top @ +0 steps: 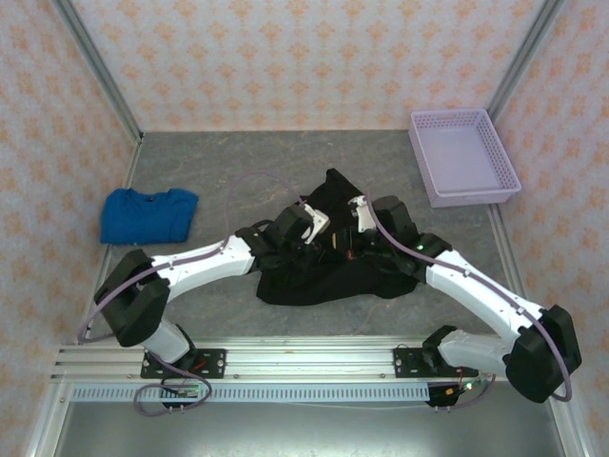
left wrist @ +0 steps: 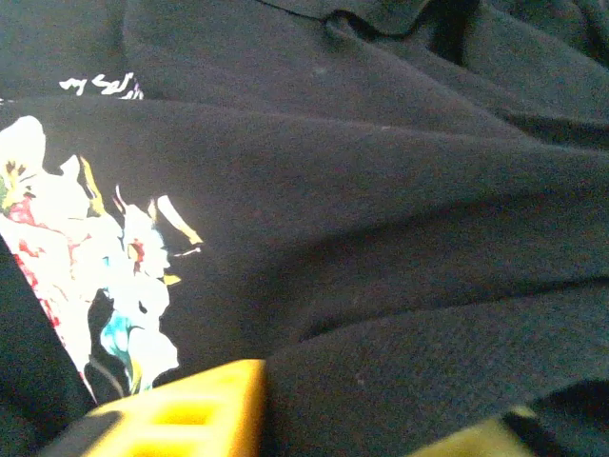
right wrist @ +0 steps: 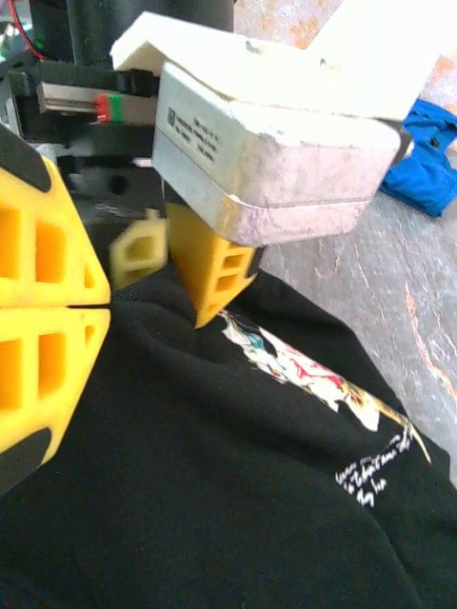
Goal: Fold the inside-out t-shirt
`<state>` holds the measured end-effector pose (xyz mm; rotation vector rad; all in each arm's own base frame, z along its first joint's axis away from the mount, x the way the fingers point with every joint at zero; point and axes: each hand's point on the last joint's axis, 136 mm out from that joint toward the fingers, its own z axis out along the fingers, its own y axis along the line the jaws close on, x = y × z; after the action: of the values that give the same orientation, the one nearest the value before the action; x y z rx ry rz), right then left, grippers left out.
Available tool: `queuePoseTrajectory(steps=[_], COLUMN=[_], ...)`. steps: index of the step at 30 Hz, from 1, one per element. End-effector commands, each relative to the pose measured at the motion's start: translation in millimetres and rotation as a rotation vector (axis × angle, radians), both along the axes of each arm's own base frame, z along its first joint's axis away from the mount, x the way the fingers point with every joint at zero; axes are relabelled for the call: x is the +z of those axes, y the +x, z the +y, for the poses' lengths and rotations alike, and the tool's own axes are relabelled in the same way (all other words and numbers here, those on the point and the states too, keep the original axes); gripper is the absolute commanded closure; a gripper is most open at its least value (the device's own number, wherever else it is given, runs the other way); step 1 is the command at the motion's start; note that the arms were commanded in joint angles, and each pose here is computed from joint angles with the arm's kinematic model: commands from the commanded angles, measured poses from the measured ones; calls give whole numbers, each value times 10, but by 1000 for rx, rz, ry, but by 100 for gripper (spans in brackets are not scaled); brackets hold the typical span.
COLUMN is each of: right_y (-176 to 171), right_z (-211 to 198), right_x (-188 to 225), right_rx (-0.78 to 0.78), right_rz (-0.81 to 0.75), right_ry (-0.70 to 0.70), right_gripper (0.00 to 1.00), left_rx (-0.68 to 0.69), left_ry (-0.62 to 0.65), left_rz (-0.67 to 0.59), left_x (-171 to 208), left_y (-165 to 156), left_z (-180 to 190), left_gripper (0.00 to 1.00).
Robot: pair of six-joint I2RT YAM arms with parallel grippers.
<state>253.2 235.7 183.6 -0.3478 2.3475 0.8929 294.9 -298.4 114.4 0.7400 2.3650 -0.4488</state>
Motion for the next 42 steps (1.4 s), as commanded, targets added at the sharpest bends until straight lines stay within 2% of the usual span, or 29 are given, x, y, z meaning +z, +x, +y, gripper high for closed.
queuePoseTrajectory(steps=[1,3,5,9,11,13,17,20,24,29,35,42], right_y=[103,101,40,-131,-220,-342,-705,-745,-571,-317,-116,-21], right_z=[-385,-622,-652,-440,-327,-201,274,544,584,353,117,301], right_x=[25,20,82,182,259,299,243,63,-171,-422,-505,-720], right_rx=[-188,-274,-277,-212,-171,-108,121,180,112,5,-62,-14], right_rz=[-34,-73,-155,-261,-304,-339,-365,-324,-336,-332,-349,-327], right_ry=[-114,-254,-334,-291,-251,-223,-168,-168,-214,-300,-385,-407], right_gripper=[90,74,62,47,44,46,58,64,70,75,74,68], left_rx=[28,52,87,142,151,152,170,170,177,180,171,158], left_ry=[-126,-227,-286,-345,-357,-364,-390,-398,-399,-403,-407,-416], left_rz=[53,196,312,448,472,472,493,498,505,508,510,513], left_x=[332,454,532,603,649,713,825,851,837,849,855,874], left_y=[65,-27,-122,-272,-325,-355,-364,-352,-340,-314,-298,-279], left_z=[-122,-147,-127,-43,-14,16,35,39,66,96,72,33], left_gripper=[100,100,100,100,100,100,100,100,100,100,100,100])
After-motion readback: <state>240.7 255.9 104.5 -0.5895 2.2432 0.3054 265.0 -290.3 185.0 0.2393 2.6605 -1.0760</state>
